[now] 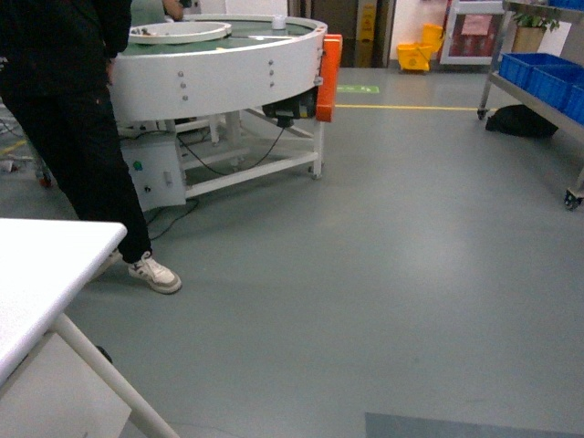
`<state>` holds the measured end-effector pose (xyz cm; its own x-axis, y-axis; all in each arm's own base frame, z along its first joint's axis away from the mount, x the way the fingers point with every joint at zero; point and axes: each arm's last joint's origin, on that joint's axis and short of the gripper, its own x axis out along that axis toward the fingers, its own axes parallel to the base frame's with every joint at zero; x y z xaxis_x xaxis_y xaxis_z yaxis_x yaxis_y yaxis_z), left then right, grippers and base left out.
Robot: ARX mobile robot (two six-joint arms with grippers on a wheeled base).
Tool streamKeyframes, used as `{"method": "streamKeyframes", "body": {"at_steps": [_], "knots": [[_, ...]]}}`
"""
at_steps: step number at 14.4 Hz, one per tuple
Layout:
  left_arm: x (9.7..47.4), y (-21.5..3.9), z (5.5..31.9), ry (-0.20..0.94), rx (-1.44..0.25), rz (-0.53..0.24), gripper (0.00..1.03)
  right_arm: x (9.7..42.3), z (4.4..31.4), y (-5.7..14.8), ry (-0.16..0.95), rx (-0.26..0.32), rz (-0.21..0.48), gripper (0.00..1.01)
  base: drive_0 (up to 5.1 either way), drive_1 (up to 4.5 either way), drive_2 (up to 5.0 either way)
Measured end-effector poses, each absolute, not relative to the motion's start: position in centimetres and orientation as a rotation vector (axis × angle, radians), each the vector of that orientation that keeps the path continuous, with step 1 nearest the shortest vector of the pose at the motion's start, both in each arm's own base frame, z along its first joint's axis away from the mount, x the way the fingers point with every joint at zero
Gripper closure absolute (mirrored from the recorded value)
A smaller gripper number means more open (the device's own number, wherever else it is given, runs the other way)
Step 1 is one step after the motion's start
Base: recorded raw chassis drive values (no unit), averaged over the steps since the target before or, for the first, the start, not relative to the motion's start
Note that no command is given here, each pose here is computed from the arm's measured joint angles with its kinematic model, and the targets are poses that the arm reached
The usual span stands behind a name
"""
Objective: Pick red block from blue box to shelf
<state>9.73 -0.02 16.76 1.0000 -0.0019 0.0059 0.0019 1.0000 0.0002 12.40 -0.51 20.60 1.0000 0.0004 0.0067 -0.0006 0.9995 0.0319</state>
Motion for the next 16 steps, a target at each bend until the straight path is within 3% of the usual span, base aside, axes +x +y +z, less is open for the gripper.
{"method": "streamKeyframes", "body": {"at_steps": [16], "knots": [[9.73, -0.02, 16.72, -0.002, 0.0, -0.001, 0.05, 12.4, 20.61, -0.51, -0.007, 0.032, 0.001, 0.73, 0.1, 4.39, -4.3]]}}
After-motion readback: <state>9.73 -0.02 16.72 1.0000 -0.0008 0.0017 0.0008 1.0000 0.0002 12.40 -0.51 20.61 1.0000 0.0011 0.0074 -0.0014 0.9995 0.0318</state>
